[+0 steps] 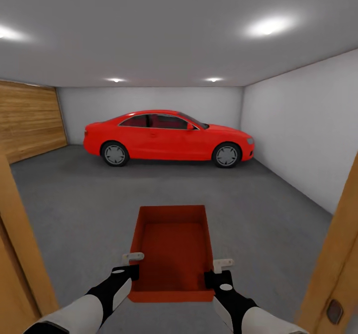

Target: Move the two storage containers from the living room to the garage. In the garage, place one container on the floor and stack the other container on top of it (either order is fine).

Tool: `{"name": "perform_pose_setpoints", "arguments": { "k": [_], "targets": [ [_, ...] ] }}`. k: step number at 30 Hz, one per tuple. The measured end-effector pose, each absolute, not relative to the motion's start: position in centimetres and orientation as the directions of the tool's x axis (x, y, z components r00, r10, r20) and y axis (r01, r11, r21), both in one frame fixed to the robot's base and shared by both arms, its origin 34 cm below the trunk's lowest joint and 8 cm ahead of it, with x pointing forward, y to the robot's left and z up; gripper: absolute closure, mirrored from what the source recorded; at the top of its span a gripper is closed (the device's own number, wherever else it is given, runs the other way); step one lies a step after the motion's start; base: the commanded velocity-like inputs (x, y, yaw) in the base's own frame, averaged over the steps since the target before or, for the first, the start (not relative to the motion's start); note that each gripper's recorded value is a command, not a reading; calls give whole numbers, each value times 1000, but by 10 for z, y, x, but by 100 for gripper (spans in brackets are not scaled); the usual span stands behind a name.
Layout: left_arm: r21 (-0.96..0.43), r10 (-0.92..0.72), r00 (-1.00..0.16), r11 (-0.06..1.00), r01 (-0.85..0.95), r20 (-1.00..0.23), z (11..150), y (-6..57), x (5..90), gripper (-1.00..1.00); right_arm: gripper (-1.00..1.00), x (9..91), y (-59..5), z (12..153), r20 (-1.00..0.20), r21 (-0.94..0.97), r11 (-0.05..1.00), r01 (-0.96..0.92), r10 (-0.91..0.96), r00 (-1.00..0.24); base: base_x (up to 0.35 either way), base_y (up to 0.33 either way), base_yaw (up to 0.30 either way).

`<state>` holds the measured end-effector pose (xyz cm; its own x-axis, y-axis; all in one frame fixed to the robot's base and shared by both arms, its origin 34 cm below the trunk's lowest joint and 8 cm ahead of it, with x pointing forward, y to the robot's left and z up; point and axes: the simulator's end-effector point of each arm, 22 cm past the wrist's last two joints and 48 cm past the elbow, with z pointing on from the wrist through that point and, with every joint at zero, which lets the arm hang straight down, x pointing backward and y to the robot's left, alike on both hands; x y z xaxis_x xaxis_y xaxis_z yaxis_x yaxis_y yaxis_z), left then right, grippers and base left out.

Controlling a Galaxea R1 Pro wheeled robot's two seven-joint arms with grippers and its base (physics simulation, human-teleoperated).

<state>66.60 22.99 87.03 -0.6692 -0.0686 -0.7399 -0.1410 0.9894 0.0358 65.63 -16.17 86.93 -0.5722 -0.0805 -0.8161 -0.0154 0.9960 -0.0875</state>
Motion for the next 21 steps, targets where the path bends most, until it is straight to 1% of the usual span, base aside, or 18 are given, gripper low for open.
{"name": "perform_pose_setpoints", "arguments": {
  "k": [15,17,21],
  "targets": [
    [36,-69,-669,989,-141,-740,870,230,666,100,100,656,-162,869,-816,-88,996,-15,-81,-572,321,7,-1],
    [36,-69,-669,989,-141,-740,870,230,666,100,100,656,-162,869,-816,-88,996,-15,-80,-572,322,0,-72],
    [35,-69,-669,989,-140,-740,870,230,666,100,100,656,-161,869,-816,-88,996,-15,-81,-572,322,0,-179]
  ]
}}
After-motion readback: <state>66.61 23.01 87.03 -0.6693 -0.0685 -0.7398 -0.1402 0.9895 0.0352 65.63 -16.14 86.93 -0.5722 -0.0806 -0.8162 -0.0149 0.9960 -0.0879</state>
